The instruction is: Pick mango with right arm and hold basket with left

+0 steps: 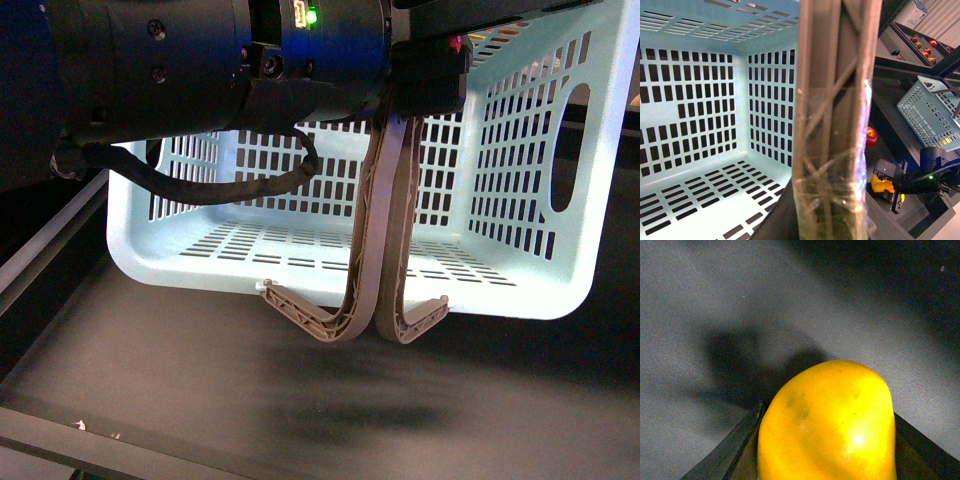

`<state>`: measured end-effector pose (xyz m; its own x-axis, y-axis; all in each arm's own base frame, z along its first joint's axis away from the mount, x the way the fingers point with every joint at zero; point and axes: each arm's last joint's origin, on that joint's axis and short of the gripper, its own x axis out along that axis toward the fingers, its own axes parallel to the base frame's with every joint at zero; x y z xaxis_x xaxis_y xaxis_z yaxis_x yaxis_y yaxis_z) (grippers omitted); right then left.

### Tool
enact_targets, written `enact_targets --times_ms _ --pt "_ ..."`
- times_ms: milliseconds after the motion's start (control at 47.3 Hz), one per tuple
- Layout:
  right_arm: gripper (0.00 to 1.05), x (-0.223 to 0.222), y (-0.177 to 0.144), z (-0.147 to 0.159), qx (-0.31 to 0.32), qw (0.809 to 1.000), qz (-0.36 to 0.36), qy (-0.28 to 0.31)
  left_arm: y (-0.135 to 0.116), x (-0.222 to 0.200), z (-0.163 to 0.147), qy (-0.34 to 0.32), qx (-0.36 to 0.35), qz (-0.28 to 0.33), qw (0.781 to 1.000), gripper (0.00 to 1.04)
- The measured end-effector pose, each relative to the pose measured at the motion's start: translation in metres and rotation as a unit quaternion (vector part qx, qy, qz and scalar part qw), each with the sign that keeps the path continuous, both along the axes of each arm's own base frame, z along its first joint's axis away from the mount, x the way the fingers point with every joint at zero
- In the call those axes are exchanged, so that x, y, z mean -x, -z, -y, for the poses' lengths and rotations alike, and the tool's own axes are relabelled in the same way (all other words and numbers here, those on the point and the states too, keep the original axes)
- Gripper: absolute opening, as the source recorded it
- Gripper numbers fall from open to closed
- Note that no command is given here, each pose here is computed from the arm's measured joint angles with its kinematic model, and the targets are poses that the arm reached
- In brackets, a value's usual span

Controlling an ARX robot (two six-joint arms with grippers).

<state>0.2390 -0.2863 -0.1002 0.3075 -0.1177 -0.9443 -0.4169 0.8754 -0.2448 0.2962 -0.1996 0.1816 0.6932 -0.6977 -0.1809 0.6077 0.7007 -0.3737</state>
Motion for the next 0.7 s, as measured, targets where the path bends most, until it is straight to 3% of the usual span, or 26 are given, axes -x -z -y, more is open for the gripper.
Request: enact_targets --times_ms 212,339,698 --pt "0.58 0.003 -0.015 -0.009 -0.043 0.998 0.041 0.020 0.000 0.000 0.000 0.000 0.000 0.000 1.000 0.10" --pt "0.57 -0.002 -0.045 -0.022 -0.079 0.991 0.098 0.034 0.000 0.000 0.000 0.000 0.000 0.000 1.000 0.10" --pt "0.57 -0.015 -0.141 -0.092 -0.196 0.947 0.254 0.031 0.000 0.000 0.000 0.000 0.000 0.000 1.000 0.10"
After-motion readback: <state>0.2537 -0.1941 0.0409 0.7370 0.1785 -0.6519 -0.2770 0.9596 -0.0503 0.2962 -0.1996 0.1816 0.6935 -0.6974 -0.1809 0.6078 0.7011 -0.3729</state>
